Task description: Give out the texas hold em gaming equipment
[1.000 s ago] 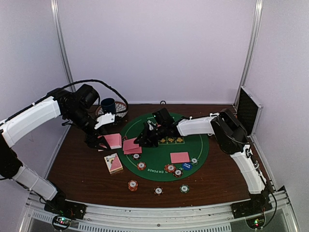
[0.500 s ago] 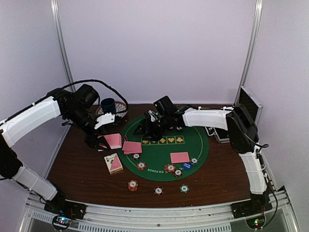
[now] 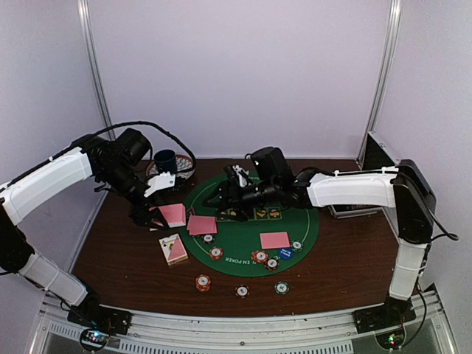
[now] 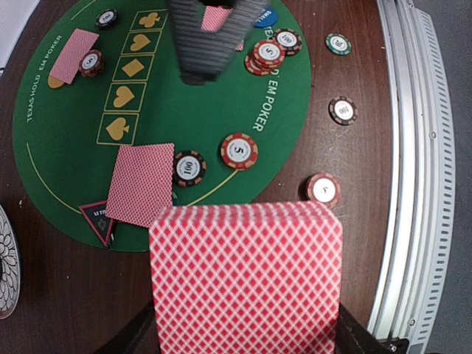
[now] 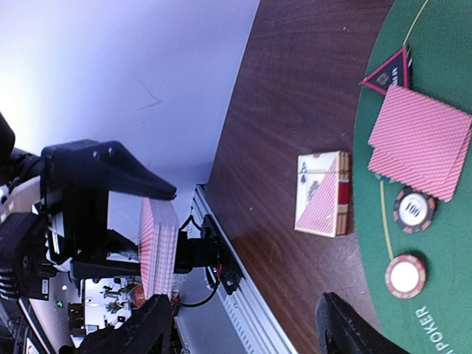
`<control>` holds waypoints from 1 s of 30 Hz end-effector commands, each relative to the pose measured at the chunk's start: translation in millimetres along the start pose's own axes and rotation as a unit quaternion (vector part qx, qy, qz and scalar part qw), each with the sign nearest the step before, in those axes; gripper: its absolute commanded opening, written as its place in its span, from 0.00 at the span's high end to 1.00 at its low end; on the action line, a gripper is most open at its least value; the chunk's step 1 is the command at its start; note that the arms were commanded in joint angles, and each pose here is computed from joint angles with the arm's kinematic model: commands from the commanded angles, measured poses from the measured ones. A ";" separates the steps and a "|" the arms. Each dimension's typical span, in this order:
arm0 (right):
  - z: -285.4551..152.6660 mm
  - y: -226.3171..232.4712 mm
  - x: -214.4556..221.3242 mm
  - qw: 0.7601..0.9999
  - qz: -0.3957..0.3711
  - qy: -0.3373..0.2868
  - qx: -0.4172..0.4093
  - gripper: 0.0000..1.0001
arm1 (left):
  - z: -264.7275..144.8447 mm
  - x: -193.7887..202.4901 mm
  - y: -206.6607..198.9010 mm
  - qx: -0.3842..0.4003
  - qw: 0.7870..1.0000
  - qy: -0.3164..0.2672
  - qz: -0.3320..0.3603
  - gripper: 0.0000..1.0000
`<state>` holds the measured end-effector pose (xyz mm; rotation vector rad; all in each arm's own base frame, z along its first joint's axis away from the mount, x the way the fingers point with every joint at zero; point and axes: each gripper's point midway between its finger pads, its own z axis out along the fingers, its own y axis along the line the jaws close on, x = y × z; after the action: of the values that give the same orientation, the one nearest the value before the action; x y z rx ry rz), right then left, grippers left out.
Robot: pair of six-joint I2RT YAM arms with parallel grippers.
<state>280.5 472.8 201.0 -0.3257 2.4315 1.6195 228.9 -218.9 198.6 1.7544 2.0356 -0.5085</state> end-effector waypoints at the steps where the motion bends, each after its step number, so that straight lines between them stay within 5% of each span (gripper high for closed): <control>1: -10.0 49.8 11.5 0.997 -0.012 -0.018 -0.078 0.29 | -8.4 -8.4 -0.4 -0.008 1.000 -0.022 0.011 1.00; 30: 51.2 83.1 52.4 0.991 -0.017 0.067 -0.116 0.23 | -12.8 -18.1 2.8 -0.009 0.999 -0.034 0.010 1.00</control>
<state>212.2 538.4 234.2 -0.4910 2.3323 1.8944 228.8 -219.4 199.1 1.7535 2.0335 -0.5127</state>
